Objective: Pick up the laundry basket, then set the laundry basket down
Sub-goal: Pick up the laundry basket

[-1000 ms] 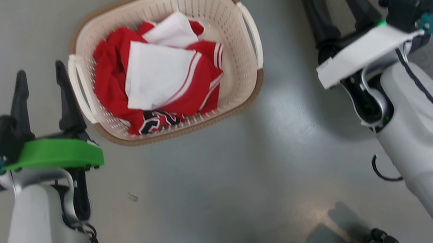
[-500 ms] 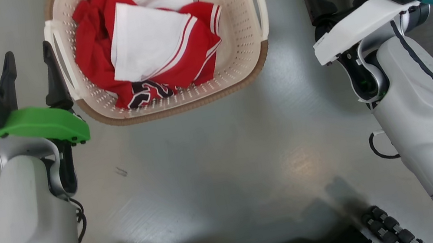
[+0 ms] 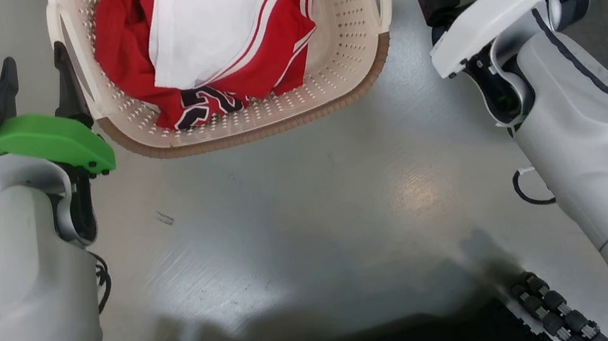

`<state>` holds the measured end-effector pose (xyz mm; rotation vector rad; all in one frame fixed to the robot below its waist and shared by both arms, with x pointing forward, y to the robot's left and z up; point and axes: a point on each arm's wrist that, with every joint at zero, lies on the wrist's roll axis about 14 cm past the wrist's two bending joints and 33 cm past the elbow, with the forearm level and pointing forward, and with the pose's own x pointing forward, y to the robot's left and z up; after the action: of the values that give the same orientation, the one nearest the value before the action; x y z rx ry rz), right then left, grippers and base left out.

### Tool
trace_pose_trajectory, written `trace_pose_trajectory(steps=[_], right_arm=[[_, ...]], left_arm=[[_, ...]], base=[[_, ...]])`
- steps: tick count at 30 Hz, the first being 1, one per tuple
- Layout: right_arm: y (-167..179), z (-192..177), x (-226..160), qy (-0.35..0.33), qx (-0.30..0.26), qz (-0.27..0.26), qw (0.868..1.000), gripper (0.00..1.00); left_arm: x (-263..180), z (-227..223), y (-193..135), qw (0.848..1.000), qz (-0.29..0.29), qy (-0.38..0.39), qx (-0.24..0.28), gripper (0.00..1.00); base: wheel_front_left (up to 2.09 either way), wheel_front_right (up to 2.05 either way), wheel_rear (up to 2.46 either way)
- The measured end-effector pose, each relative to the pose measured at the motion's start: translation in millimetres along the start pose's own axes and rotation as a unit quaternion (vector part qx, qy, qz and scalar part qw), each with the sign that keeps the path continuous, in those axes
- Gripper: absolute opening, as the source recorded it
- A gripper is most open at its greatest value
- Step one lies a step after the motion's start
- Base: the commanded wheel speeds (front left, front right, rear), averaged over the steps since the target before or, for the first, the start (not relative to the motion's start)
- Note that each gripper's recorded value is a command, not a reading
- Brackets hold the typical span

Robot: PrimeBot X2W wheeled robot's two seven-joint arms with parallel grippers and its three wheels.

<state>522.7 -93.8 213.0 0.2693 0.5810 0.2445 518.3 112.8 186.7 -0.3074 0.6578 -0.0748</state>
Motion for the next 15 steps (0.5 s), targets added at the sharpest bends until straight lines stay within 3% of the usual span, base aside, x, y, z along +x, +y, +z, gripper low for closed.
trace_pose_trajectory(steps=[15], right_arm=[[5, -38, 23, 0.053, 0.022, 0.016, 0.998, 1.00]], left_arm=[[24, -27, 5, 0.999, -0.004, 0.041, -0.002, 1.00]], base=[[0.00, 0.00, 0.00]])
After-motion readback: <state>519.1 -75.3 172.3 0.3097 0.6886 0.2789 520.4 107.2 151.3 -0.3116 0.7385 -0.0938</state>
